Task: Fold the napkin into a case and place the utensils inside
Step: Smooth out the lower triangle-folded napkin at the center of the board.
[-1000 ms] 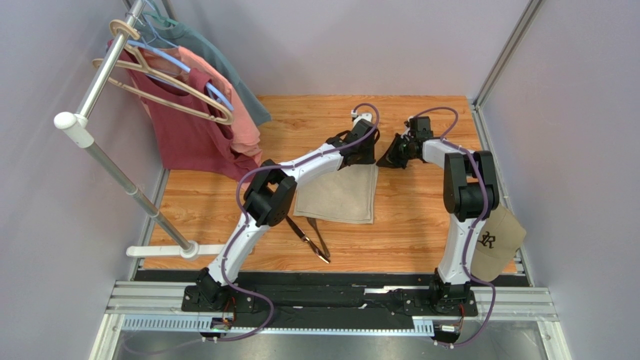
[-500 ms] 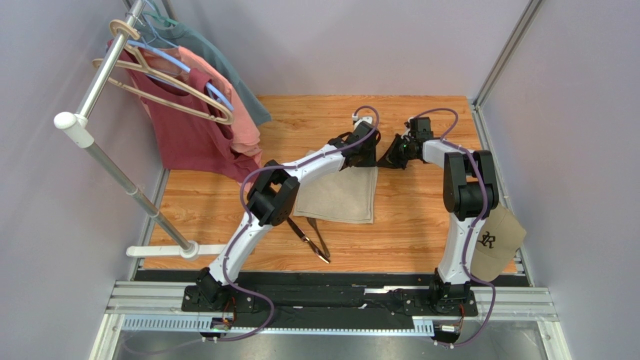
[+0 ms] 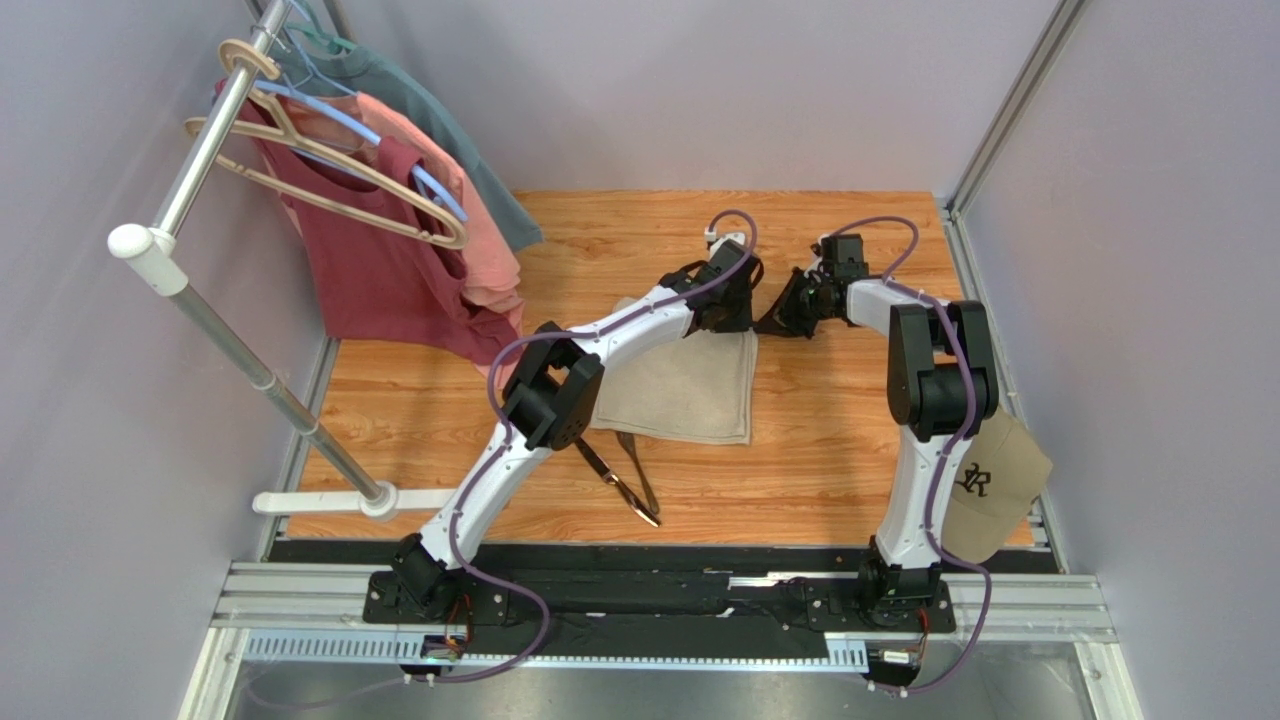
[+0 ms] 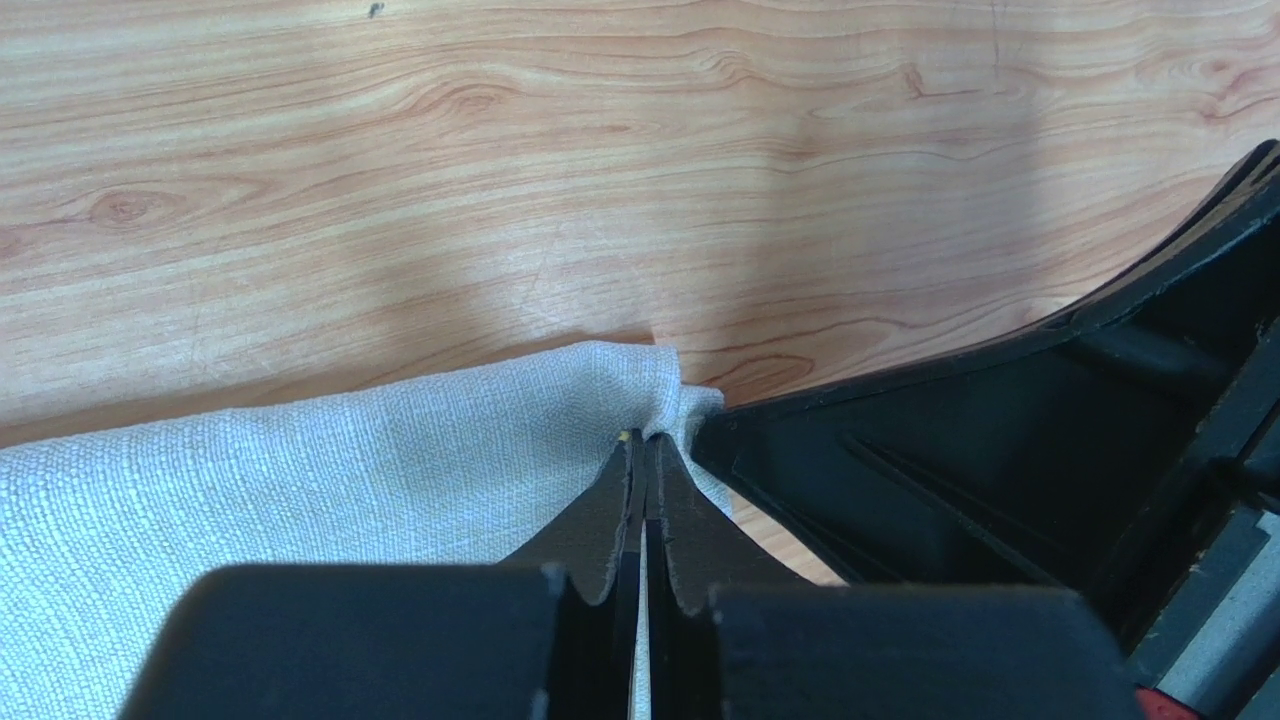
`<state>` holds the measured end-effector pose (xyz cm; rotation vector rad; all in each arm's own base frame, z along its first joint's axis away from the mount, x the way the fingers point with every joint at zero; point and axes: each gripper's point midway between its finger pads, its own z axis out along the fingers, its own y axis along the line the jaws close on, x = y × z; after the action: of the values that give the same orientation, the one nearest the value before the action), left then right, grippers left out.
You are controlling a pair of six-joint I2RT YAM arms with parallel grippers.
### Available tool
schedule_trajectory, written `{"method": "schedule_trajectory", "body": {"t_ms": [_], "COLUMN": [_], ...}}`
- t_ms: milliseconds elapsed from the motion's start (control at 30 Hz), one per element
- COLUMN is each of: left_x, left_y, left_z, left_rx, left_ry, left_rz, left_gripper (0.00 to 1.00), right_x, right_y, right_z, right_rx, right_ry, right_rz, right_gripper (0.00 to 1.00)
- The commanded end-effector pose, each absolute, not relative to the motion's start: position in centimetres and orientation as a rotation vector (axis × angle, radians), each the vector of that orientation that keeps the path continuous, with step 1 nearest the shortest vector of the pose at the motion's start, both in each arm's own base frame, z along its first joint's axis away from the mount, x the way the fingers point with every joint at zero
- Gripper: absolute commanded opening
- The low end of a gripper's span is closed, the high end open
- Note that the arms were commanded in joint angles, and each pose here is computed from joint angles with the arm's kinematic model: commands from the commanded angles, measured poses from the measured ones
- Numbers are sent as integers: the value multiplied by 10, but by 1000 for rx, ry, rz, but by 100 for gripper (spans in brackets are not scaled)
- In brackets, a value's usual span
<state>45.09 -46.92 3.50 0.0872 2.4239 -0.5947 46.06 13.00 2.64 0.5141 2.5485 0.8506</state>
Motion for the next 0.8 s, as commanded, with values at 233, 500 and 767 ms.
{"method": "schedule_trajectory", "body": {"t_ms": [233,500,767], "left_x": [434,431,437], "left_y": [-472,-473,-480], "left_z": [78,77,87], "left_rx": [174,156,136], "left_ry": [2375,2381,2356], "left_rz": [-684,-693,-703], "left_gripper": [0,0,0], "right_x": [466,465,462], "right_y": [114,115,116], "right_z": [21,20,21], "right_rx": [530,527,527], "right_ry": [2558,2562,2561], "right_rz": [747,758,771], "right_gripper": [0,0,0]}}
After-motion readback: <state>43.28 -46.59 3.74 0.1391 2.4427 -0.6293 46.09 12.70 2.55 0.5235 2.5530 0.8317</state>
